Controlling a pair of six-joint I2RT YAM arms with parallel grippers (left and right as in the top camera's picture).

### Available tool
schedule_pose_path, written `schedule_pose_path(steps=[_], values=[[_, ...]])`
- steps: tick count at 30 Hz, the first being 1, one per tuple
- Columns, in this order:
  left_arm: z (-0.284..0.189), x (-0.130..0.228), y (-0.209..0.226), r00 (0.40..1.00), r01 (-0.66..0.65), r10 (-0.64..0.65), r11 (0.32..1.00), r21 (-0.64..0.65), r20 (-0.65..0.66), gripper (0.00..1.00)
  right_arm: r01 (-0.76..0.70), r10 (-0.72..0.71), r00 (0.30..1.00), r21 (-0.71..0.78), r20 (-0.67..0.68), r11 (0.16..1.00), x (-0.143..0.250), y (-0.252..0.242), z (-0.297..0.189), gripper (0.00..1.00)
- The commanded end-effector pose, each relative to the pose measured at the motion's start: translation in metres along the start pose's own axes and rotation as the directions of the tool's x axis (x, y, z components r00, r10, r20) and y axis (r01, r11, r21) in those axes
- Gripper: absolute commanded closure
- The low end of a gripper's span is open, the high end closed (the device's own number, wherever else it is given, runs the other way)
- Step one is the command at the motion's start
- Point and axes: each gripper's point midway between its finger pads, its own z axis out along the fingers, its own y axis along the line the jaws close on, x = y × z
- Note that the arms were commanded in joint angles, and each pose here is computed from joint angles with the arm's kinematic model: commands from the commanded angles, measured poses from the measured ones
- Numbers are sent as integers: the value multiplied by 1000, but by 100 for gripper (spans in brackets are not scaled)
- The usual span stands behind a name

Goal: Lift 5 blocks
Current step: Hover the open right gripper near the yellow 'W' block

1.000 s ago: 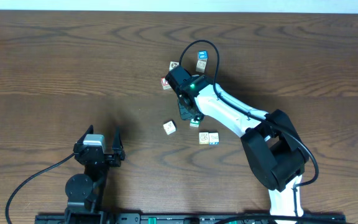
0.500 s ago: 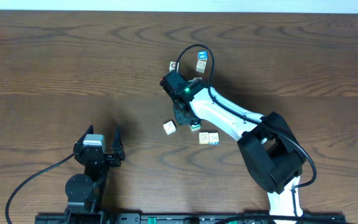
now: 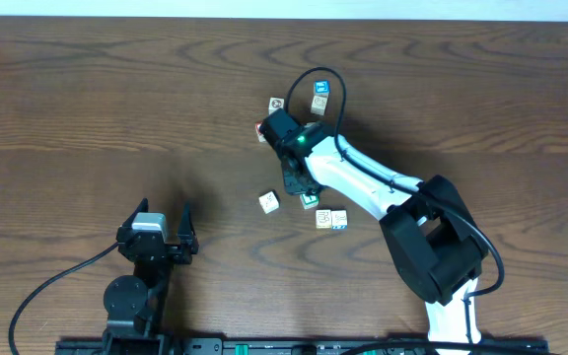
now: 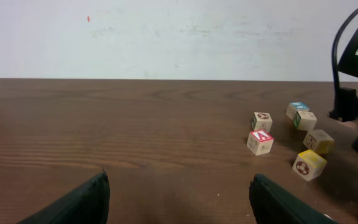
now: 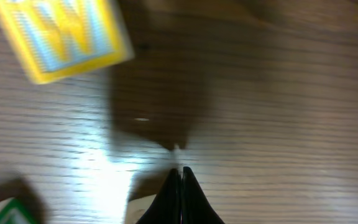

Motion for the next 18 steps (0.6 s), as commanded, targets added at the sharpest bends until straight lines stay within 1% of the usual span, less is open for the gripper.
schedule_pose_path(steps=[1, 10, 18], values=[[1, 16, -1, 999, 8, -7, 1000, 10, -52, 27, -28, 28, 1000, 20, 10, 999, -6, -6, -3, 99], [1, 16, -1, 999, 8, -7, 1000, 10, -52, 27, 10, -10, 1000, 22, 0, 1000, 5, 5, -6, 99], [1, 16, -1, 999, 8, -7, 1000, 10, -52, 27, -11, 12, 1000, 36, -19, 999, 12, 4, -7, 99]])
